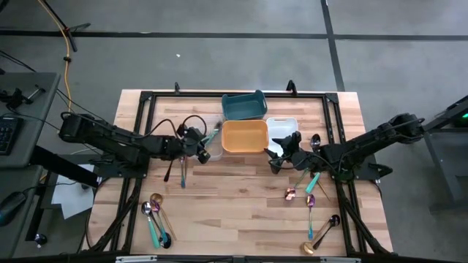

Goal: Sort silverware by color (type)
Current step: Put the turquoise blue spoon into the transparent bin

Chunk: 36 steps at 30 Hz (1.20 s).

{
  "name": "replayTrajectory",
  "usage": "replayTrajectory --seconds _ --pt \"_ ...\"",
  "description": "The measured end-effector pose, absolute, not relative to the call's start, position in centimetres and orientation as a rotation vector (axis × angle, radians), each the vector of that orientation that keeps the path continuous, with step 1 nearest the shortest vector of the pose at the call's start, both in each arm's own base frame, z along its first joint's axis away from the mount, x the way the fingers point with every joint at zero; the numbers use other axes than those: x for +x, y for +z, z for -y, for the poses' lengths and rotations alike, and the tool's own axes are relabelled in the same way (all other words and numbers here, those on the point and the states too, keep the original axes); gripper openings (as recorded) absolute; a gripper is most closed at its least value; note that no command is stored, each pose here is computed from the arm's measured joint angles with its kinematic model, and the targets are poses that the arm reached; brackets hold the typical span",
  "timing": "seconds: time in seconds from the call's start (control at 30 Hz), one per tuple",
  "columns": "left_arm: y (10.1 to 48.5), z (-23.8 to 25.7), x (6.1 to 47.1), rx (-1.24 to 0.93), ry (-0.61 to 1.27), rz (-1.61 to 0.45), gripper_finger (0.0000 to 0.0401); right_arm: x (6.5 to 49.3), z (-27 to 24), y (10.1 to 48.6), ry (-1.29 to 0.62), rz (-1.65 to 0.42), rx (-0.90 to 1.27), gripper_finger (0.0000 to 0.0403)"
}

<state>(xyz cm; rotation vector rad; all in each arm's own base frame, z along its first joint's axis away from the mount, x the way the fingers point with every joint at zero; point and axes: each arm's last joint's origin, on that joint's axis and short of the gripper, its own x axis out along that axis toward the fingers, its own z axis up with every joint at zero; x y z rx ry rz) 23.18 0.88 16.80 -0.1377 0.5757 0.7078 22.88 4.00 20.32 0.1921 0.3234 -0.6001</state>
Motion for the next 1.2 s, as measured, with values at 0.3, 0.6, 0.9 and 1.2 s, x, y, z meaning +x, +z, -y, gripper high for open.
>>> replayTrajectory --seconds 0.3,0.6,0.9,1.2 --pt "17.1 -0.6 23.2 -0.113 0.684 -0.565 0.0098 22.9 -4.0 20.3 -0.600 -0.324 0.191 0.0248" --pt "22.4 2.1 22.6 -0.114 0.377 -0.274 0.0125 22.9 -4.0 20.3 -0.600 -0.325 0.190 0.0248" --pt "25.1 5.5 19.2 -0.013 0.114 -0.032 0.0127 22.9 -4.0 20.4 -0.590 -0.317 0.197 0.0248" --pt "22.3 4.8 16.8 -0.032 0.121 0.128 0.0127 23.6 -4.4 21.6 -0.475 -0.247 0.141 0.0248"
